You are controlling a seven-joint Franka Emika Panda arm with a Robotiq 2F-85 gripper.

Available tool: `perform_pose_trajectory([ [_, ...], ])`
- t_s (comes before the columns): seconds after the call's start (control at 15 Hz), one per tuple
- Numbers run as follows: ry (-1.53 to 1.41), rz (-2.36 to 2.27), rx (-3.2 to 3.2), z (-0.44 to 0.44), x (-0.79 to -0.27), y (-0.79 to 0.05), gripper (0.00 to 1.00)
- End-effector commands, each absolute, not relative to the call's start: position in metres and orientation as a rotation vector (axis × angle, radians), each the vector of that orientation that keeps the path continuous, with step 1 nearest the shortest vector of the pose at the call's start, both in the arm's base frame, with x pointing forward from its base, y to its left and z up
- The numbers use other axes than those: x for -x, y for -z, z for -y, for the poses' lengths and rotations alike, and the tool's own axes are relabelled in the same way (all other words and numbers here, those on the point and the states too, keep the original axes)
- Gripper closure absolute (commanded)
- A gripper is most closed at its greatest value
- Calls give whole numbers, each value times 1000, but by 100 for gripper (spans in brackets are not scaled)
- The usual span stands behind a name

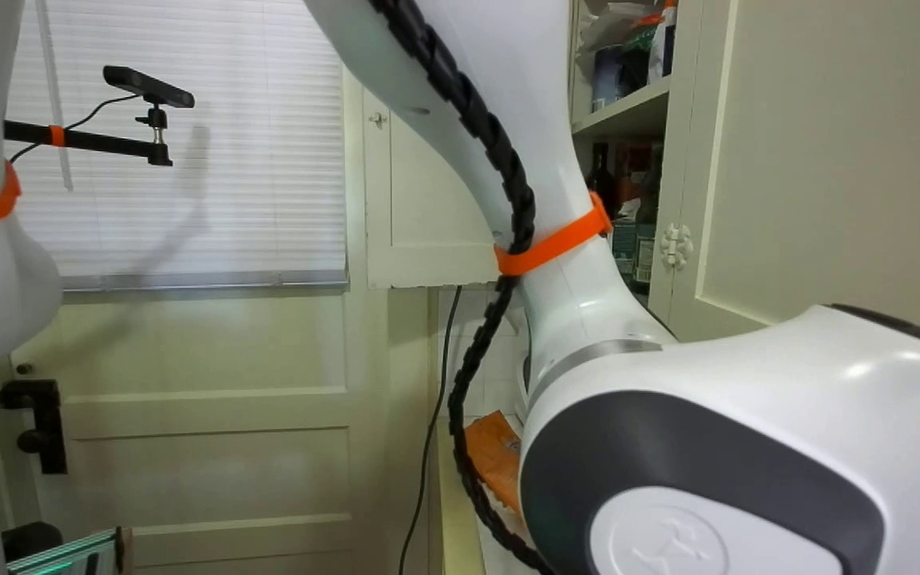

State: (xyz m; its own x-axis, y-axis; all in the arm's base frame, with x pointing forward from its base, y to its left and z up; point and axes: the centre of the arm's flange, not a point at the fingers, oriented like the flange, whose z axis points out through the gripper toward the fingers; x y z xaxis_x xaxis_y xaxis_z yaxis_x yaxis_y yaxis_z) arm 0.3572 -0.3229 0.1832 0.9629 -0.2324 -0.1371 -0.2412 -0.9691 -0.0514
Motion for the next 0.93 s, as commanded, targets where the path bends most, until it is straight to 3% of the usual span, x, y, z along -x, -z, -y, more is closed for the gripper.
perform_pose_trajectory([
  [0.0,-150,-382,3053,324,-361,-176,100],
  [0.87,81,-622,3036,314,-392,-218,100],
])
